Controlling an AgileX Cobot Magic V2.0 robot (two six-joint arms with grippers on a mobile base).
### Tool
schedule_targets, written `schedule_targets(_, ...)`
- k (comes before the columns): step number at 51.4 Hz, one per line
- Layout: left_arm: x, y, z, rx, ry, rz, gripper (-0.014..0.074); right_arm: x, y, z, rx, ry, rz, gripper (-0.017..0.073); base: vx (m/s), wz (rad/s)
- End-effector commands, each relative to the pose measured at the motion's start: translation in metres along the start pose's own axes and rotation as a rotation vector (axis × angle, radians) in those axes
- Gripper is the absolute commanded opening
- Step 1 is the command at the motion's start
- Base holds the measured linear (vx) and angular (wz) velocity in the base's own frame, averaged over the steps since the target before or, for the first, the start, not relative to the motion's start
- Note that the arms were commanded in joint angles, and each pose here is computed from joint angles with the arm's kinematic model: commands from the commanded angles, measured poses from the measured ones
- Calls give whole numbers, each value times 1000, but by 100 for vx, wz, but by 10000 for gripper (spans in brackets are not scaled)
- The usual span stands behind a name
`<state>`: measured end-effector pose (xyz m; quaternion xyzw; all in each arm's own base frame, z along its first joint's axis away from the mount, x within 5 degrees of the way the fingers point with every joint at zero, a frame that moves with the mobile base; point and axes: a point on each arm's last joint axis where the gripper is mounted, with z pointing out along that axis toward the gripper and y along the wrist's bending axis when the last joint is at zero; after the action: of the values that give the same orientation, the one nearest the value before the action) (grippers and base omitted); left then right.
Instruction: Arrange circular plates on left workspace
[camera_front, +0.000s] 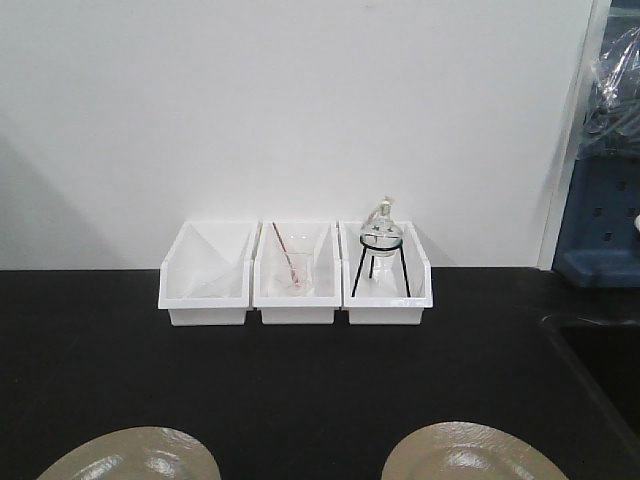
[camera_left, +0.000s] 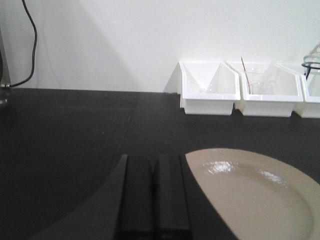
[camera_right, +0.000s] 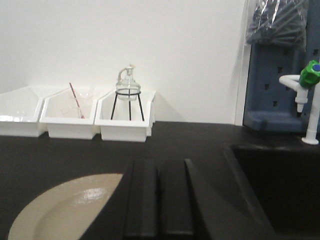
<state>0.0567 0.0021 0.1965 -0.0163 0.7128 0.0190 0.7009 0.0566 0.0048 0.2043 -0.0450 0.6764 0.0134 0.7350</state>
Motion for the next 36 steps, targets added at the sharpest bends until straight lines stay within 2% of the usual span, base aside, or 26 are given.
schedule_targets(1, -11, 3, -2, -24, -149, -39, -1, -13, 0, -2, 5, -180, 14, -3, 0, 0)
schedule_targets(3, -15, 3, -3, -24, -173, -102, -1, -19, -1, -3, 5, -228, 91, -3, 0, 0)
schedule_targets(8, -27, 3, -5, 7, -181, -369, -1, -40, -5, -5, 1, -270, 329, -3, 0, 0)
schedule_targets(9, -29, 2, -5, 15, -166, -390, -1, -44, -5, -5, -2, -254, 388, -3, 0, 0)
schedule_targets(11, -36, 0, -7, 32, -150, -407, -1, -51, -5, -4, -8, -211, 466, -3, 0, 0)
schedule_targets(14, -44, -2, -7, 50, -102, -382, -1, -60, -4, 1, -15, -115, 519, -3, 0, 0)
schedule_targets(19, -66, -8, -4, 92, 18, -301, -1, -73, 0, 18, -17, 88, 512, -3, 0, -1)
schedule_targets(27, -96, -16, 22, 159, 263, -295, -1, -98, 5, 67, -27, 423, 494, -3, 0, 0)
schedule_targets(31, -105, -22, 46, 211, 399, -272, -1, -105, 10, 100, -75, 607, 424, -3, 0, 0)
schedule_targets(33, -112, -25, 61, 260, 459, -242, -1, -108, 13, 115, -115, 683, 385, -3, 0, 0)
schedule_targets(34, -114, -27, 66, 281, 477, -241, -1, -105, 15, 126, -152, 752, 352, -3, 0, 0)
schedule_targets(36, -118, -31, 81, 335, 534, -209, -1, -107, 19, 140, -210, 813, 332, -3, 0, 0)
